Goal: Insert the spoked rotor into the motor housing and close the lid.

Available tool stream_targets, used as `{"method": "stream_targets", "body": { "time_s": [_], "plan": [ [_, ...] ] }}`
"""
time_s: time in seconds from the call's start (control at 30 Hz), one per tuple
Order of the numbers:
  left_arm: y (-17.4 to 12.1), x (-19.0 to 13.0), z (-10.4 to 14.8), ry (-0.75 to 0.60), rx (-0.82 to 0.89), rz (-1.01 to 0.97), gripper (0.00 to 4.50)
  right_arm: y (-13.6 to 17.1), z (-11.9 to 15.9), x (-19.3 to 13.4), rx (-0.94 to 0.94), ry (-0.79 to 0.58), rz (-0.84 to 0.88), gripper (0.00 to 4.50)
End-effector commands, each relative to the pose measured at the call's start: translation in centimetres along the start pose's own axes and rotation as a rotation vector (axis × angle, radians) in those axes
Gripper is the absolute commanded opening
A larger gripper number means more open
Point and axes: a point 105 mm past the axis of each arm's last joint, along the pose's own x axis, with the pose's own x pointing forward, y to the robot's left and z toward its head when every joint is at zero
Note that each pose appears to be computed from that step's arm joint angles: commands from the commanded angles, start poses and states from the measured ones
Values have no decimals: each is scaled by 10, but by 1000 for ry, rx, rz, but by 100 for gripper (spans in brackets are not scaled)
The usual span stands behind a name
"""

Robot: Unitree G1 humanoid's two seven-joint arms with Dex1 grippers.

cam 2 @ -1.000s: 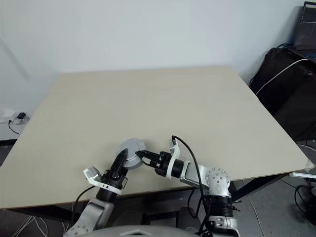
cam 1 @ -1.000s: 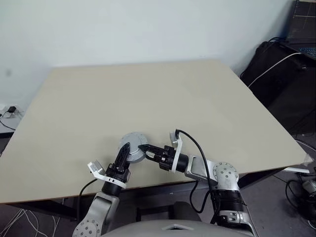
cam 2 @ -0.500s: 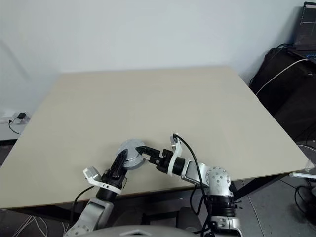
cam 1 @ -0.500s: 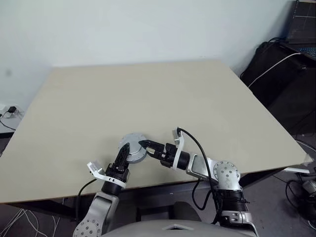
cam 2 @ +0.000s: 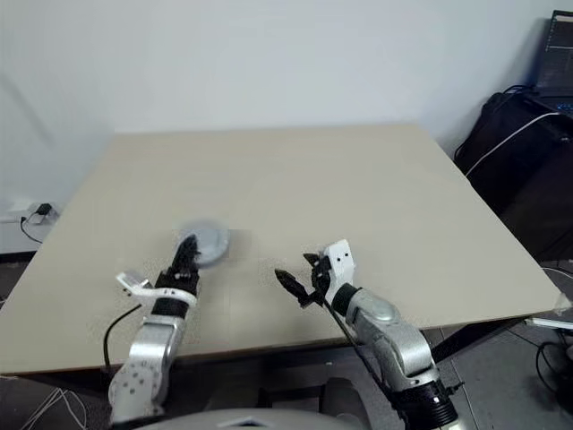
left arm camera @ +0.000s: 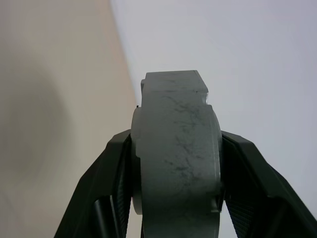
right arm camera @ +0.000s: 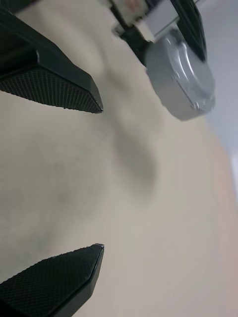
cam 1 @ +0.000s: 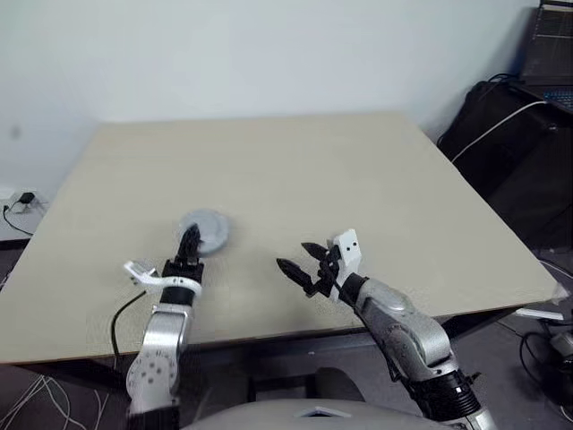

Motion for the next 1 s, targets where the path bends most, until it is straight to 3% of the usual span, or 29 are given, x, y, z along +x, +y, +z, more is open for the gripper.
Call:
{"method": "stream_targets", "body": {
  "time_s": [0.03, 0.27, 0.53, 0.87, 1.0],
  "plan": [
    [6, 20, 8, -59, 4, 31, 214, -2, 6, -1, -103, -58, -15, 450],
    [16, 61, 19, -91, 51, 94, 214, -9, 0, -3, -183, -85, -65, 450],
    [26, 97, 10, -42, 124, 183, 214, -10, -5, -4, -169, -77, -94, 450],
    [45, 103, -6, 42, 189, 304, 214, -11, -10, -6, -153, -59, -112, 450],
    [55, 92, -6, 68, 211, 339, 342, -12, -11, -5, -137, -54, -125, 450]
  ]
}}
